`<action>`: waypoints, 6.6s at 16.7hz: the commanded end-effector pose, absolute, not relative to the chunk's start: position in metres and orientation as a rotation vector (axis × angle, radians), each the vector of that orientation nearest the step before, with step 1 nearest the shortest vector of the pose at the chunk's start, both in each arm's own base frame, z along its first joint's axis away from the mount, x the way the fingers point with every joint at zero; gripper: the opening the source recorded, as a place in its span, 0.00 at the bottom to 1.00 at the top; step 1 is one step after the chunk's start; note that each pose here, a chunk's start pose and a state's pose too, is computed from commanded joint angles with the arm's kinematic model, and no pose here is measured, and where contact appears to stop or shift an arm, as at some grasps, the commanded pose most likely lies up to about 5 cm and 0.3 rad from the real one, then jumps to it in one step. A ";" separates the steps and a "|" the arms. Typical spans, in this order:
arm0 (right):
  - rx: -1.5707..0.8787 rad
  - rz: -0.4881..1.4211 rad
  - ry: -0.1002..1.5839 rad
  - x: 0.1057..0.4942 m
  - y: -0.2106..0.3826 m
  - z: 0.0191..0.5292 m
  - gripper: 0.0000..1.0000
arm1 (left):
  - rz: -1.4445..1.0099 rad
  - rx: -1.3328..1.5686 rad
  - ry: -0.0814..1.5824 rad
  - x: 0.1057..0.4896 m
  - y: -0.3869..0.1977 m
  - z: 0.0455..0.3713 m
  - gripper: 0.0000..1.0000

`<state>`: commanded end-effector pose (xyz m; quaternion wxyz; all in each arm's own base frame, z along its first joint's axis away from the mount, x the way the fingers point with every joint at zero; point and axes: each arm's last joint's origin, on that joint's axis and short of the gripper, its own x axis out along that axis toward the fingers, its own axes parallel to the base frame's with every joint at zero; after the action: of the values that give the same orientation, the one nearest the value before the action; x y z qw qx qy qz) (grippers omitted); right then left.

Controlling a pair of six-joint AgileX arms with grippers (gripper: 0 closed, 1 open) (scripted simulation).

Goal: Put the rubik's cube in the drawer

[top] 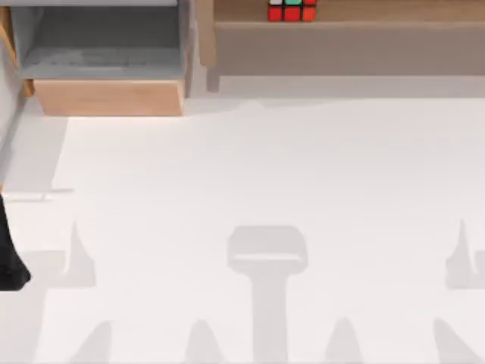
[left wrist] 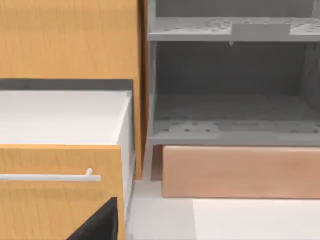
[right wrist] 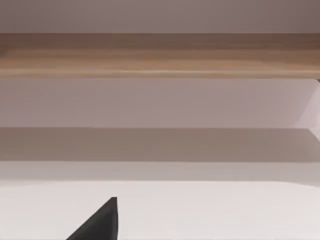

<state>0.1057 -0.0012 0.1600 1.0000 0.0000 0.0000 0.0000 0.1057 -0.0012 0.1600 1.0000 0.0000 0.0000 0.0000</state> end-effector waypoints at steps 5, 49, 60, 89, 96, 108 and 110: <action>0.000 0.000 0.000 0.106 -0.001 0.160 1.00 | -0.001 -0.005 -0.021 0.107 -0.002 0.173 1.00; 0.000 0.000 0.000 0.106 -0.001 0.160 1.00 | -0.020 0.001 0.002 0.398 -0.339 0.156 1.00; 0.000 0.000 0.000 0.106 -0.001 0.160 1.00 | -0.020 0.000 0.000 0.434 -0.338 0.158 0.85; 0.000 0.000 0.000 0.106 -0.001 0.160 1.00 | -0.023 0.000 -0.002 0.412 -0.339 0.179 0.00; 0.000 0.000 0.000 0.106 -0.001 0.160 1.00 | -0.065 0.051 0.016 0.412 -0.345 0.189 0.00; 0.000 0.000 0.000 0.106 -0.001 0.160 1.00 | -0.558 0.455 0.227 0.345 -0.419 0.236 0.00; 0.000 0.000 0.000 0.106 -0.001 0.160 1.00 | -0.652 0.530 0.279 0.331 -0.424 0.246 0.00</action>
<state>0.1057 -0.0012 0.1600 1.0000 0.0000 0.0000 0.0000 0.3315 -0.4237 0.2462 0.9037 0.2564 0.1349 -0.3154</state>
